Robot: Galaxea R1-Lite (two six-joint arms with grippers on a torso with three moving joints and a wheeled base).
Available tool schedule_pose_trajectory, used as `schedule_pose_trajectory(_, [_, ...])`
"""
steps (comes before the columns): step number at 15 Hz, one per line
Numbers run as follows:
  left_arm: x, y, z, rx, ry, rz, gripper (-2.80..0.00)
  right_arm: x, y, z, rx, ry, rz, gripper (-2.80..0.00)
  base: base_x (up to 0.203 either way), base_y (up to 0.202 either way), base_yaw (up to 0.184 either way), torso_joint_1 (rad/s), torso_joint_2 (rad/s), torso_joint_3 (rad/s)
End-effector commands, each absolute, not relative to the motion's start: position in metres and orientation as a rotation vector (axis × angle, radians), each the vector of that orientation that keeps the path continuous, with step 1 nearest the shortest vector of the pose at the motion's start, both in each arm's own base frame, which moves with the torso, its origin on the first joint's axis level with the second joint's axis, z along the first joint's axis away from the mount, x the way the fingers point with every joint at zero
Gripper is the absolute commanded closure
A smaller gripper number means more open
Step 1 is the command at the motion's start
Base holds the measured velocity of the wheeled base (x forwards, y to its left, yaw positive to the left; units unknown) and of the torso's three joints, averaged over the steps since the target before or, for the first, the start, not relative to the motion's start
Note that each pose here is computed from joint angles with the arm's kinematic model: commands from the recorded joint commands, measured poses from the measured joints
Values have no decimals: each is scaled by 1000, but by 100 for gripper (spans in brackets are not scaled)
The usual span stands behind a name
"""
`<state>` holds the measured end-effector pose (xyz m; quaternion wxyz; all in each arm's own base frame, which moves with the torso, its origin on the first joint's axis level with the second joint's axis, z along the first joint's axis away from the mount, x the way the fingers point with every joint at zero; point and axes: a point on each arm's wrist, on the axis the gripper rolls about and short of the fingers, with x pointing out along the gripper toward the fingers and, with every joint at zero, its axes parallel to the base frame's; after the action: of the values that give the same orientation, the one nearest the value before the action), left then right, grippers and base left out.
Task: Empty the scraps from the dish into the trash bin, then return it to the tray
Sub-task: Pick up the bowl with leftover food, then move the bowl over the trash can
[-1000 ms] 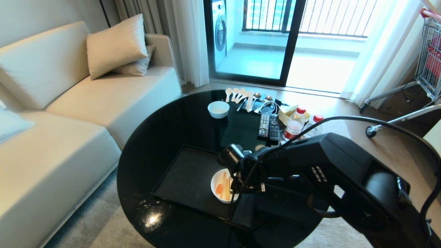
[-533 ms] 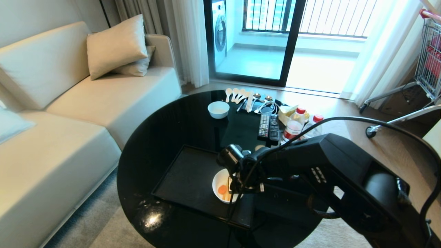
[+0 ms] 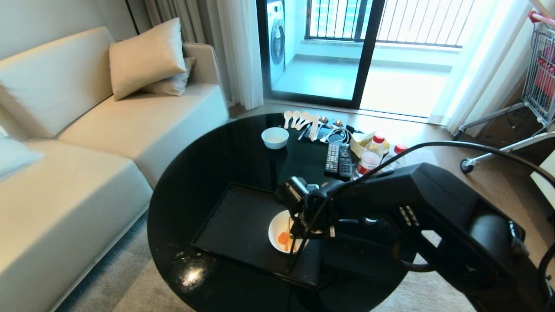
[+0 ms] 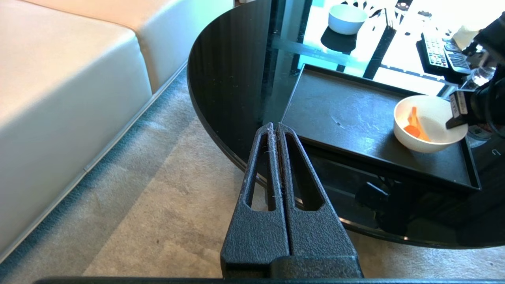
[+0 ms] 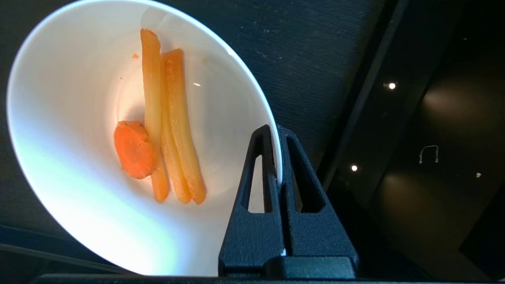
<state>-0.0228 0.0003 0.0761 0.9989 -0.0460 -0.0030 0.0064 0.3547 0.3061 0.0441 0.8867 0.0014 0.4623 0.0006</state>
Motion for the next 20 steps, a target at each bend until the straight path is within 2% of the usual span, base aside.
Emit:
schedule_pose_trajectory(1, [-23,0,76,-92,-7,14,0,353,301,64,45,943,-10,0,0,0,0,0,0,0])
schedule_pose_trajectory(12, [-23,0,76,-94,-7,14,0,326,216,160,257,945,-217,0,0,0,0,0,0,0])
schedule_pose_trajectory(20, [-23,0,76,-92,-7,14,0,237,114,166,295,957,-337,0,0,0,0,0,0,0])
